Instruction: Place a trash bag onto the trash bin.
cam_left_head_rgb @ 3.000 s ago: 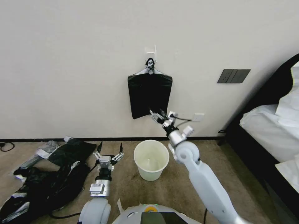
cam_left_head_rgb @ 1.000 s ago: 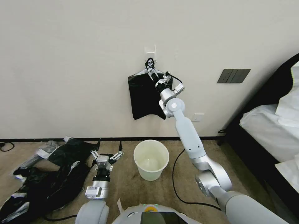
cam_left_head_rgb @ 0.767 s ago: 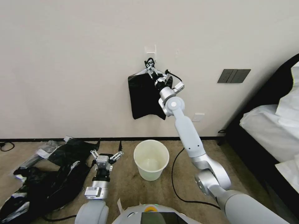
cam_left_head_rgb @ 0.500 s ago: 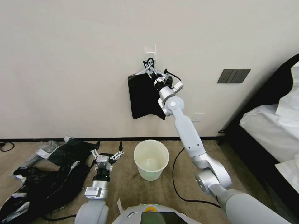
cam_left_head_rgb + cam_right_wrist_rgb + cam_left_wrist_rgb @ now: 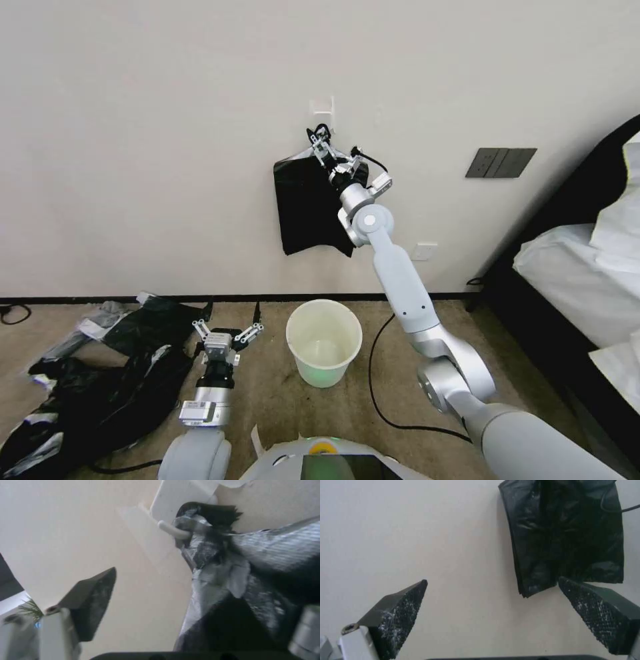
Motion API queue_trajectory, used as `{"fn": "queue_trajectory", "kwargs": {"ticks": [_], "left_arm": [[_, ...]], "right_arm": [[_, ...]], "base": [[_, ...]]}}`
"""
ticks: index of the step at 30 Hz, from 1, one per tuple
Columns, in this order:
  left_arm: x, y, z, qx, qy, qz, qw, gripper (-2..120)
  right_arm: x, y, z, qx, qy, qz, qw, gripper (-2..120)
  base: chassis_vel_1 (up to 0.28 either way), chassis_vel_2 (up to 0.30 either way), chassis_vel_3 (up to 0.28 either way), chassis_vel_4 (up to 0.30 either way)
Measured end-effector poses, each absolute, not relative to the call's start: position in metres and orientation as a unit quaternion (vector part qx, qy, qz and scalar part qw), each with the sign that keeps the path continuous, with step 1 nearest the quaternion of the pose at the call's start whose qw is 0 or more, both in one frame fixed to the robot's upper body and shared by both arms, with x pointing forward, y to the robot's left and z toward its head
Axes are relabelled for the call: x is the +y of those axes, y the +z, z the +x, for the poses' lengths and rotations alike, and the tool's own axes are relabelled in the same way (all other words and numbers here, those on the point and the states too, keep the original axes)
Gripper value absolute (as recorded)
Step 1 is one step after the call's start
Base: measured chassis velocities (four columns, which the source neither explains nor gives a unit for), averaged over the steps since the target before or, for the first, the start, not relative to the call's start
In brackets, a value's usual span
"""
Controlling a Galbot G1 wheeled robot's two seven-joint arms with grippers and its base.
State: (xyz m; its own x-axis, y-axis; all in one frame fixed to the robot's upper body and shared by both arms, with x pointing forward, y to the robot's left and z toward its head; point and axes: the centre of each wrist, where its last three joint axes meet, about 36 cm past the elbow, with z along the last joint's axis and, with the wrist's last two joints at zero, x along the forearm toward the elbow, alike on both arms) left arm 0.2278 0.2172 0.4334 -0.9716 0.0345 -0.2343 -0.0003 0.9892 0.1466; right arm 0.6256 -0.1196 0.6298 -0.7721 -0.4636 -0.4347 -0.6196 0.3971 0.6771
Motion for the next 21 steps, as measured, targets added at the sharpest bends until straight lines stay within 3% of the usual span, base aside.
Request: {"fn": "queue_trajectory", "kwargs": {"ticks": [3, 12, 17, 19, 21], "left_arm": [[0.2164, 0.4334, 0.2288, 0.990, 0.072, 0.010, 0.120, 100], [0.2167, 0.4336, 0.2290, 0.990, 0.072, 0.011, 0.121, 100], [0.2170, 0.4334, 0.2286, 0.990, 0.072, 0.010, 0.121, 100], [0.2169, 0.4334, 0.2286, 0.990, 0.072, 0.010, 0.121, 100], [0.2165, 0.4333, 0.2283, 0.990, 0.071, 0.010, 0.122, 100]], "right_arm": [[-0.1200, 0.6287, 0.6259, 0.832, 0.442, -0.325, 0.088, 69], [-0.1200, 0.6240, 0.6264, 0.833, 0.442, -0.322, 0.085, 42], [-0.1201, 0.6204, 0.6247, 0.833, 0.443, -0.321, 0.085, 20], [-0.1200, 0.6202, 0.6246, 0.833, 0.443, -0.321, 0.085, 18], [-0.1190, 0.6206, 0.6235, 0.832, 0.443, -0.322, 0.087, 6]], "base": [[0.000, 0.000, 0.000, 0.000], [0.000, 0.000, 0.000, 0.000], [0.000, 0.000, 0.000, 0.000], [0.000, 0.000, 0.000, 0.000], [0.000, 0.000, 0.000, 0.000]]}}
